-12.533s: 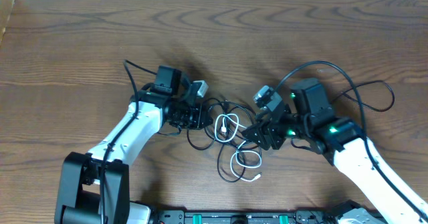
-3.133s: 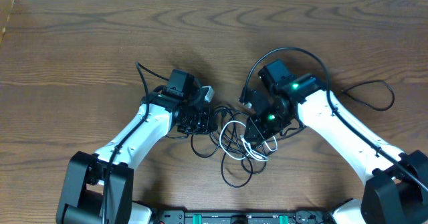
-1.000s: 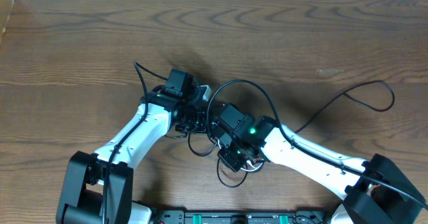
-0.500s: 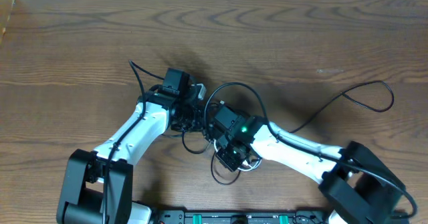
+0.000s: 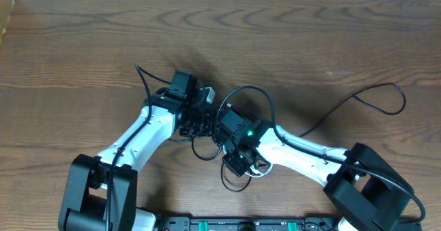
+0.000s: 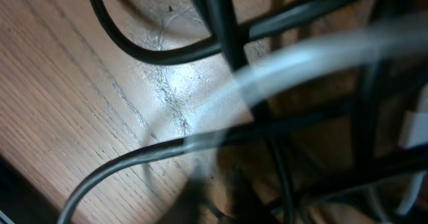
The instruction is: Untangle cables
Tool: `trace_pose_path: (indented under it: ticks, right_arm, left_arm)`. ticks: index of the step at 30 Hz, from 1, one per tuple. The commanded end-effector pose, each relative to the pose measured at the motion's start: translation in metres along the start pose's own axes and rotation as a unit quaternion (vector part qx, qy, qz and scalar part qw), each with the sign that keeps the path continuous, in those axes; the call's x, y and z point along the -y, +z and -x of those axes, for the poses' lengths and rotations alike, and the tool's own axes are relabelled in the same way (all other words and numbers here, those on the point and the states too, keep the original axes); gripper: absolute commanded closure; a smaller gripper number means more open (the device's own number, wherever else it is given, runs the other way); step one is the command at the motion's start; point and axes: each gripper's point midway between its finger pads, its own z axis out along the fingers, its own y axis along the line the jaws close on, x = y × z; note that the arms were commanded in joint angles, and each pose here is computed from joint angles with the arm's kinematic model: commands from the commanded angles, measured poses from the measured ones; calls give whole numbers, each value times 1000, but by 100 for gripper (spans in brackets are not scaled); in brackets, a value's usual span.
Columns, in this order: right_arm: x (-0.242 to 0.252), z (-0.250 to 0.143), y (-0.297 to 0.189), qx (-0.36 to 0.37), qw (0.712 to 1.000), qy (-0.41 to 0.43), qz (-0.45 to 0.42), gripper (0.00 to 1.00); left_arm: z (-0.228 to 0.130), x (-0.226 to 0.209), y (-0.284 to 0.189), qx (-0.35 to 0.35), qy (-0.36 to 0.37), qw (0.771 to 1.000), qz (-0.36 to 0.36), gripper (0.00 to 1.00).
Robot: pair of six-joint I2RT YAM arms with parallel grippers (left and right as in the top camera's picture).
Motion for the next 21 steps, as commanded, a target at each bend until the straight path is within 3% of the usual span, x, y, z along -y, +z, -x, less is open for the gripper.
trace_pose_path:
  ticks: [1, 6, 12, 13, 21]
  right_arm:
    - [0, -2, 5, -5, 1000, -3, -1, 99]
    - [-11, 14, -23, 38, 999, -6, 27, 99]
    - [-32, 41, -114, 176, 979, -25, 97, 99]
    - [-33, 45, -147, 225, 969, -28, 103, 99]
    - [-19, 41, -277, 425, 901, -9, 89, 99]
  left_arm:
    - [5, -2, -6, 9, -32, 999, -17, 92]
    - [8, -10, -10, 13, -47, 999, -14, 92]
    - [7, -10, -10, 14, -25, 1000, -13, 92]
    - [8, -11, -10, 14, -15, 1000, -11, 92]
    - [13, -26, -11, 29, -13, 999, 33, 92]
